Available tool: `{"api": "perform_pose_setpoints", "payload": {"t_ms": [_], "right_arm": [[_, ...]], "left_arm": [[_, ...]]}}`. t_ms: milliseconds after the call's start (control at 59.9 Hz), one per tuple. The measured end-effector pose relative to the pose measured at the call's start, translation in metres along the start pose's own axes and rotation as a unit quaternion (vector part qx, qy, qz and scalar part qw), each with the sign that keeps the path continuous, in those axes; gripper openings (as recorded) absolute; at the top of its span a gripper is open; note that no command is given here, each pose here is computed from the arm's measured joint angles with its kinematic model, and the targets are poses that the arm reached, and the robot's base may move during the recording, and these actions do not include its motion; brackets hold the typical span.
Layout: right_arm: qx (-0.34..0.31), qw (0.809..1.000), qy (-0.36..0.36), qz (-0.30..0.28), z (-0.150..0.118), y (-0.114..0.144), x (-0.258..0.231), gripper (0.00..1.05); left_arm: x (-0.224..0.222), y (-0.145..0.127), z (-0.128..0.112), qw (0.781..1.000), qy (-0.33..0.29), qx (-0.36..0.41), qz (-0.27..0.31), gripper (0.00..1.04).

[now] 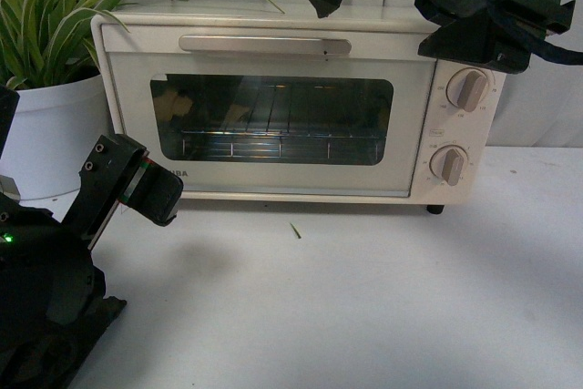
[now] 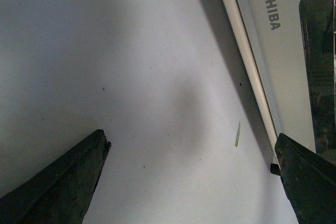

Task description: Open oven

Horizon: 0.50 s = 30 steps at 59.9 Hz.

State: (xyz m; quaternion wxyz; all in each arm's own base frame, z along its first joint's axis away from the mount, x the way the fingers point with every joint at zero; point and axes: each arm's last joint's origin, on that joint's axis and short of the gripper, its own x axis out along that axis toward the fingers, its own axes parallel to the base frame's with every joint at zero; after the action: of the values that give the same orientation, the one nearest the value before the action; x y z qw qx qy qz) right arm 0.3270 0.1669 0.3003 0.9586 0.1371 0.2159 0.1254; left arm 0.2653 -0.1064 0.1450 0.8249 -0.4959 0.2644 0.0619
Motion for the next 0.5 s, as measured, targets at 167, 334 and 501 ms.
{"api": "perform_pose_setpoints", "payload": {"t_ms": [167, 334, 501], "right_arm": [[0.006, 1.0, 0.008, -0.004, 0.0, 0.001, 0.005, 0.95], [0.012, 1.0, 0.019, -0.008, -0.003, -0.001, 0.012, 0.95], [0.022, 0.999, 0.028, -0.004, -0.004, -0.001, 0.016, 0.95]], "left_arm": [[0.0, 0.0, 0.0, 1.0, 0.001, 0.0, 0.0, 0.98], [0.0, 0.0, 0.0, 1.0, 0.001, 0.0, 0.001, 0.98], [-0.001, 0.0, 0.0, 1.0, 0.002, 0.0, 0.0, 0.98]]}}
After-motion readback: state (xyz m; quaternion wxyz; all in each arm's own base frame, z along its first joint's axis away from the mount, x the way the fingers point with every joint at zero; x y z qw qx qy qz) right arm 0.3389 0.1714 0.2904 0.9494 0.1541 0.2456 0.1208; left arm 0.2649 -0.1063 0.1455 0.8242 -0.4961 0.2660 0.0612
